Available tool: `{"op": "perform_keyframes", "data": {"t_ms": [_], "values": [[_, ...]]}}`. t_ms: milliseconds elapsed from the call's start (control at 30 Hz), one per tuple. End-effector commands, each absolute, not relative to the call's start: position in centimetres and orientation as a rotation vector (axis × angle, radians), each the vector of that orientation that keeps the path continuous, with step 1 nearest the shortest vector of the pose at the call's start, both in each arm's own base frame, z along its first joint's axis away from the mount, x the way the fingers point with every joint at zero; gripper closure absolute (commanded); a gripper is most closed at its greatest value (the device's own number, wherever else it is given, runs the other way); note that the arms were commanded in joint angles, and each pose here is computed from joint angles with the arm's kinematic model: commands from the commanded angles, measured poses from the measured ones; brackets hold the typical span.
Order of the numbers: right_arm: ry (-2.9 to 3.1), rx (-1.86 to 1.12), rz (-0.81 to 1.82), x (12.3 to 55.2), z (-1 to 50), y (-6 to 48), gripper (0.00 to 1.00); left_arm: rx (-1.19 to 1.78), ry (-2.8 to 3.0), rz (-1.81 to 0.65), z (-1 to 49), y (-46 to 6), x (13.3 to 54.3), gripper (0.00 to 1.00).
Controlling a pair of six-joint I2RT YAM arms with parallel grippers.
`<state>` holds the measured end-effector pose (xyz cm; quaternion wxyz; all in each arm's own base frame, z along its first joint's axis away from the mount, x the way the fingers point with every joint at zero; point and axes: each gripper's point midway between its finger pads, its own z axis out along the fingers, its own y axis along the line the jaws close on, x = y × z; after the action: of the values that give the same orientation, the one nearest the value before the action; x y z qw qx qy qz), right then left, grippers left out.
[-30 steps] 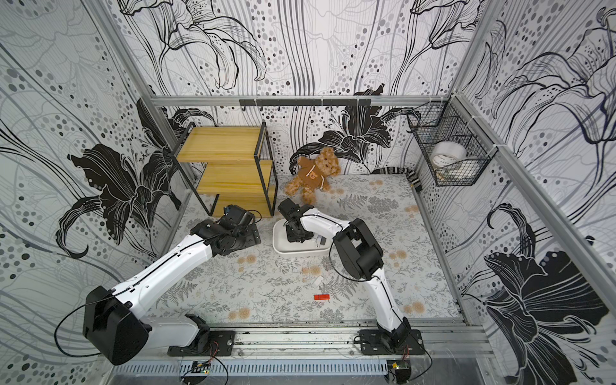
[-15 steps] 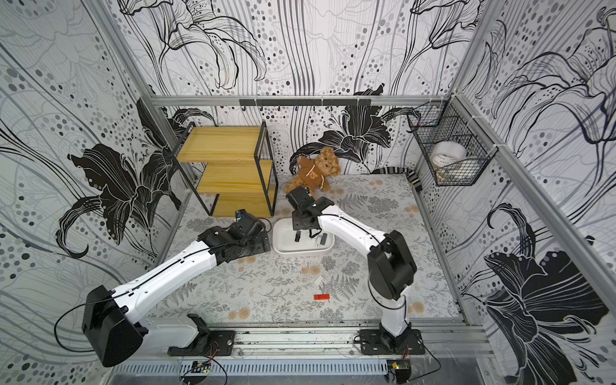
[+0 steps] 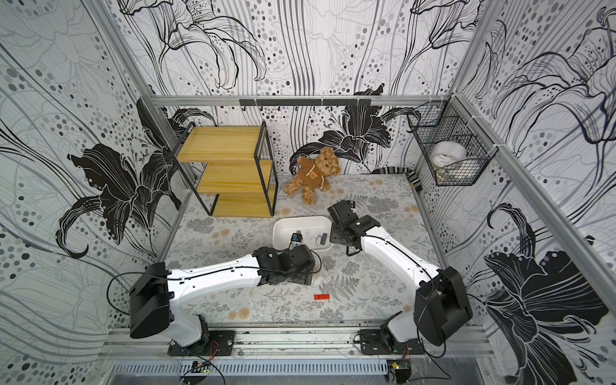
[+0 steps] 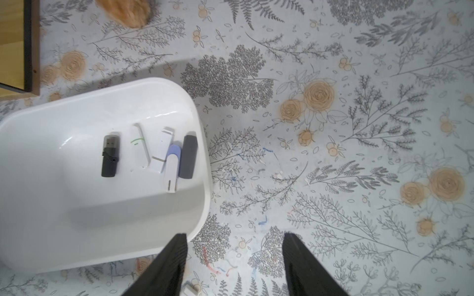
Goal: Put the usb flash drive into the storage box
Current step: Pick up the USB flash from the center of the board.
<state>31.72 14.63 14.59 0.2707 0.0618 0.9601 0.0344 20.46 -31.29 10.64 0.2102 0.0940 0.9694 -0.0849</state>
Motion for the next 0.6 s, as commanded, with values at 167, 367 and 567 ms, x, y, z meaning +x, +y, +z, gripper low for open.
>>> {"op": "perform_keyframes", "data": {"t_ms": [167, 367, 567], "values": [[2.549, 0.222, 0.115, 31.3, 15.9, 13.6, 0.35, 0.475, 2.709, -0.358, 7.8, -37.0, 20.1, 0.15], [2.552, 0.224, 0.118, 30.7, 15.9, 13.3, 0.35, 0.586, 2.719, -0.274, 6.2, -37.3, 20.6, 0.14], [2.564, 0.233, 0.118, 30.2, 15.5, 13.0, 0.35, 0.621, 2.751, -0.190, 4.6, -37.2, 21.7, 0.17]]}}
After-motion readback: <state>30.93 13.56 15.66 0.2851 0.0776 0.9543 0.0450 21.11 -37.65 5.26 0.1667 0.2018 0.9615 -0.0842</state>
